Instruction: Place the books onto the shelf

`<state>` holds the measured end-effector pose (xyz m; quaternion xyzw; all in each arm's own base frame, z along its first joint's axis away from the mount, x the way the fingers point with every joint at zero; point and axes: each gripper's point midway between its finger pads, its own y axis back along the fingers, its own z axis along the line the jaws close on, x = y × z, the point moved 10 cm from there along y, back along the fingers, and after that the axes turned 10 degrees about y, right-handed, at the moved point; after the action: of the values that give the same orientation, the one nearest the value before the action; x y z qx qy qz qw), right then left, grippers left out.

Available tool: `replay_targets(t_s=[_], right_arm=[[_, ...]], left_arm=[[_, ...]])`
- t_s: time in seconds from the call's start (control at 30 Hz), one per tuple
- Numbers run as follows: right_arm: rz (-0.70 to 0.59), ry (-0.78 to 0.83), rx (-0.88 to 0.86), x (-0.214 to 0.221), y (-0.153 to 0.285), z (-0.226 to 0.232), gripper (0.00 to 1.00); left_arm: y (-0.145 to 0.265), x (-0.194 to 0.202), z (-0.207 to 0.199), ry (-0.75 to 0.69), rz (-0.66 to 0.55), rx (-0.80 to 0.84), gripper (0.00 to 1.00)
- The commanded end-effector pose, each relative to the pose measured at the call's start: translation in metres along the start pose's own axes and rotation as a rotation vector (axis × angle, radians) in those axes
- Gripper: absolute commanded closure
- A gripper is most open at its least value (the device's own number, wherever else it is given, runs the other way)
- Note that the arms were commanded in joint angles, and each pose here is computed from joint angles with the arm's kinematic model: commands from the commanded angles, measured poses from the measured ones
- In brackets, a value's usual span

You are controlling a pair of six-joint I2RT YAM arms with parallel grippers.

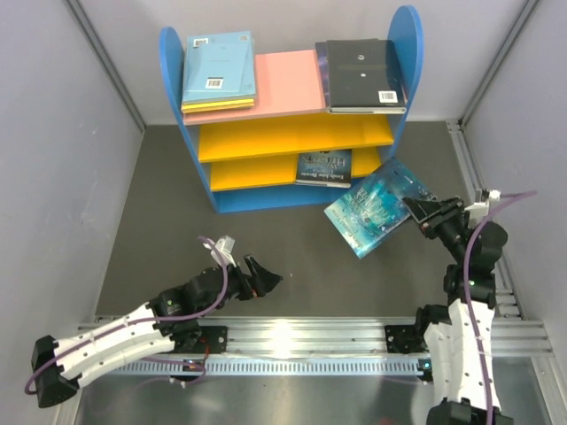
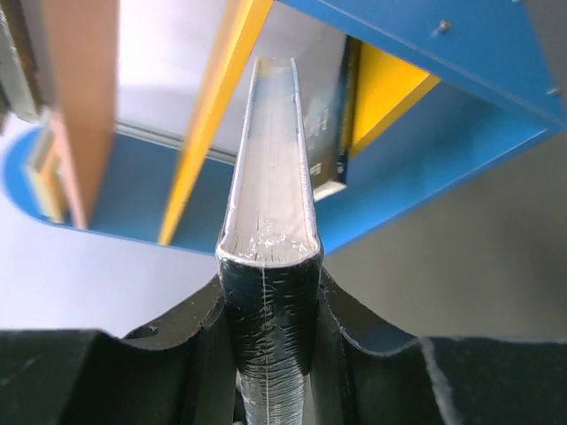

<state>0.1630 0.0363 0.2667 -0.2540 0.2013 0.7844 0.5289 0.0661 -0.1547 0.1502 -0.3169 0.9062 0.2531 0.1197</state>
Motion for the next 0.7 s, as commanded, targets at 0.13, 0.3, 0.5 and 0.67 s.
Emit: replay_targets(t_s=[0.13,0.3,0.5,0.67], right_arm=[[0.007,-0.094,-0.446,-0.005,0.019,0.037,1.00],[0.016,-0.148,-0.459,-0.004,0.018,0.035,1.00],[0.048,-0.195,-0.435,0.002,0.009,0.026,1.00],[0.104,-0.217,-0.405,0.030,-0.009,0.019,1.00]], left_arm=[[0.001,-0.004,-0.005,-0.015,-0.018,0.023,0.01],[-0.002,-0.002,-0.006,-0.010,-0.012,0.035,0.01],[-0.006,0.000,-0.005,0.003,-0.002,0.043,0.01],[-0.009,0.000,-0.009,0.002,-0.005,0.053,0.02]])
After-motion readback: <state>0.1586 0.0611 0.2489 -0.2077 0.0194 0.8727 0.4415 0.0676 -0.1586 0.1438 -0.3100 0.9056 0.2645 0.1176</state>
